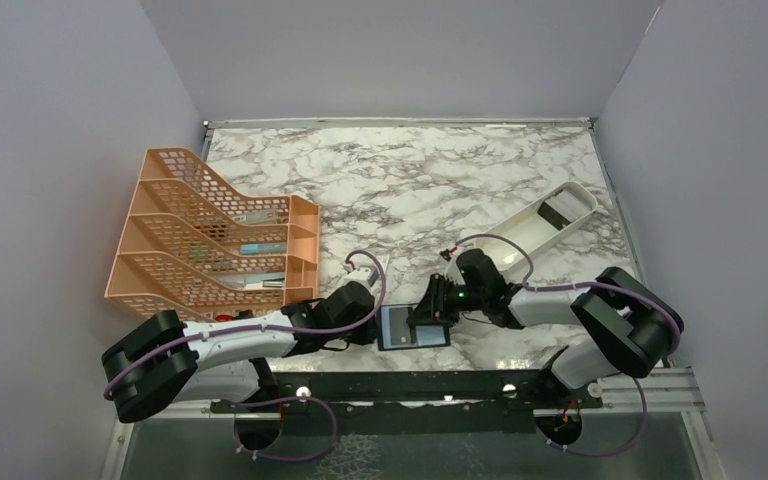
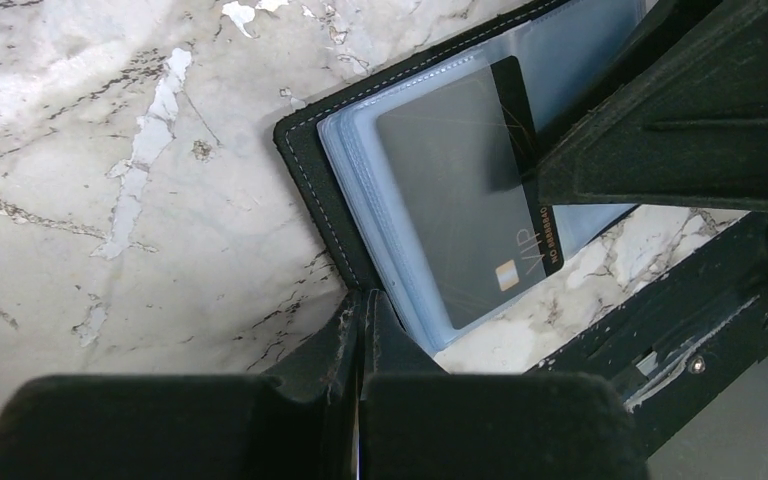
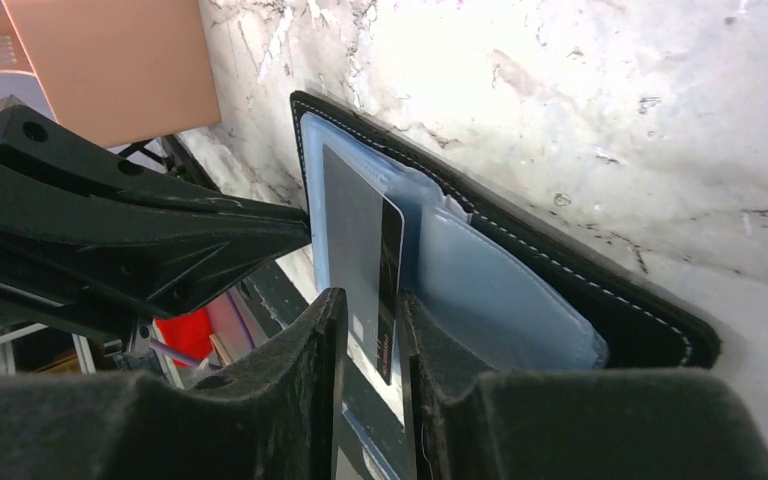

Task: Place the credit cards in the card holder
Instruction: Insert the credit card into the card holder, then turn over the card slot in the card holder.

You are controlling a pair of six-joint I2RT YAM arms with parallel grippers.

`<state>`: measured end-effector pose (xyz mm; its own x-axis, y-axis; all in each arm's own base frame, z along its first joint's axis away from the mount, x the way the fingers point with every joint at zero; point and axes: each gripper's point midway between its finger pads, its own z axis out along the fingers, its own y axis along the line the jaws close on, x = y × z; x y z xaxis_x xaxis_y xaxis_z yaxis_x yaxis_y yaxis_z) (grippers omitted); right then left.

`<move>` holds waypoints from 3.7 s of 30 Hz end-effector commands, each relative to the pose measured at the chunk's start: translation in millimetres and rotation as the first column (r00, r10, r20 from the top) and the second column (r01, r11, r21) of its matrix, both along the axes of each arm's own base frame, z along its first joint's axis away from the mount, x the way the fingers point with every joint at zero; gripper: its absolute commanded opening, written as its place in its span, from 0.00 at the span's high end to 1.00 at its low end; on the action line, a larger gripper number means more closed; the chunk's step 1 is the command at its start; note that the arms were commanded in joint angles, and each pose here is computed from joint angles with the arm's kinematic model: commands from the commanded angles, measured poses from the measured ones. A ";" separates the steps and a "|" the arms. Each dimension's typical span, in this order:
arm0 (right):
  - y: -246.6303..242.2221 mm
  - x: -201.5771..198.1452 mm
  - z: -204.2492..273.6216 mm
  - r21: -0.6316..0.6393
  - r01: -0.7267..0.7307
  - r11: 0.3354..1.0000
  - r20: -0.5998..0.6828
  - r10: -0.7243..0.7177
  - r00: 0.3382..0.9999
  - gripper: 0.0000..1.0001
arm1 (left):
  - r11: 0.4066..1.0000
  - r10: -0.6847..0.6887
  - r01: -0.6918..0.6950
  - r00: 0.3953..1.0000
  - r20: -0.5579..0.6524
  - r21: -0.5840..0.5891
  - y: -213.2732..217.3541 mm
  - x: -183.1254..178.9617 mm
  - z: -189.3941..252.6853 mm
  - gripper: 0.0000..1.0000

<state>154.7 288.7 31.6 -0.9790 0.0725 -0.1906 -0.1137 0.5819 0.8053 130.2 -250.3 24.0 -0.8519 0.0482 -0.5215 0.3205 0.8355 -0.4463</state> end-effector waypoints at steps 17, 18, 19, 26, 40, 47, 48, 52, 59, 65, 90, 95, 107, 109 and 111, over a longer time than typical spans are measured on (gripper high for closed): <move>-17.5 13.2 5.2 -0.193 0.031 0.981 0.122 -0.007 0.993 0.60 | 0.998 0.046 -0.045 0.998 0.047 -0.036 -1.1 10.4 28.0 0.94; -18.3 13.4 6.8 -0.195 0.030 0.980 0.128 -0.005 0.992 0.60 | 0.998 0.047 -0.045 0.998 0.051 -0.047 -2.2 11.1 31.1 0.91; -19.8 13.7 6.9 -0.203 0.031 0.979 0.133 -0.004 0.991 0.60 | 0.997 0.048 -0.045 0.997 0.054 -0.061 -3.8 11.2 34.3 0.87; -25.4 18.8 9.0 -0.233 0.040 0.972 0.183 0.004 0.983 0.57 | 0.982 0.075 -0.065 0.996 0.049 -0.178 -15.3 11.8 50.9 0.56; -32.1 21.8 -1.6 -0.296 0.029 0.955 0.196 0.031 0.980 0.72 | 0.979 0.142 -0.142 0.990 -0.017 -0.146 -13.0 20.3 28.0 0.79; -34.7 10.9 -11.3 -0.272 0.017 0.962 0.174 0.032 0.984 0.78 | 0.976 0.086 -0.096 0.994 -0.062 -0.195 -33.7 17.7 21.1 0.74; -35.1 9.7 -12.1 -0.270 0.015 0.963 0.170 0.032 0.985 0.79 | 0.975 0.082 -0.093 0.995 -0.064 -0.202 -35.9 17.9 21.1 0.73; -33.1 5.9 -12.1 -0.251 0.005 0.968 0.158 0.036 0.987 0.81 | 0.974 0.079 -0.091 0.995 -0.067 -0.208 -39.8 18.9 20.7 0.72; -26.2 3.8 -6.7 -0.205 -0.006 0.979 0.147 0.036 0.989 0.81 | 0.965 0.065 -0.081 0.995 -0.072 -0.249 -47.0 18.5 25.3 0.74; -26.5 1.8 -13.7 -0.212 -0.011 0.977 0.129 0.039 0.991 0.82 | 0.957 0.049 -0.065 0.997 -0.064 -0.283 -52.3 18.3 39.0 0.74; -25.0 -1.1 -17.5 -0.204 -0.023 0.979 0.110 0.046 0.993 0.82 | 0.898 0.027 -0.018 1.000 0.013 -0.440 -63.7 20.3 71.5 0.95; -25.1 -1.9 -18.6 -0.207 -0.029 0.978 0.106 0.052 0.993 0.80 | 0.889 0.006 0.004 1.000 0.022 -0.457 -69.3 19.9 76.7 0.91; -27.4 4.2 -8.9 -0.221 -0.010 0.975 0.144 0.043 0.989 0.74 | 0.904 -0.005 0.007 1.000 0.006 -0.428 -70.5 19.2 64.9 0.90; -27.1 4.9 -9.0 -0.222 -0.010 0.975 0.147 0.044 0.988 0.74 | 0.905 -0.009 0.012 1.000 0.008 -0.424 -71.9 19.7 64.6 0.93; -26.4 4.4 -10.8 -0.225 -0.019 0.974 0.142 0.052 0.989 0.74 | 0.907 -0.011 0.014 1.000 0.010 -0.422 -72.6 20.5 64.3 0.99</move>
<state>159.9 266.0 25.1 -0.9428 -0.0005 -0.3334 -0.2328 0.7169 0.6572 148.8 -314.9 79.8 -0.8557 -0.1799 -0.4852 0.2994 0.5925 -0.7479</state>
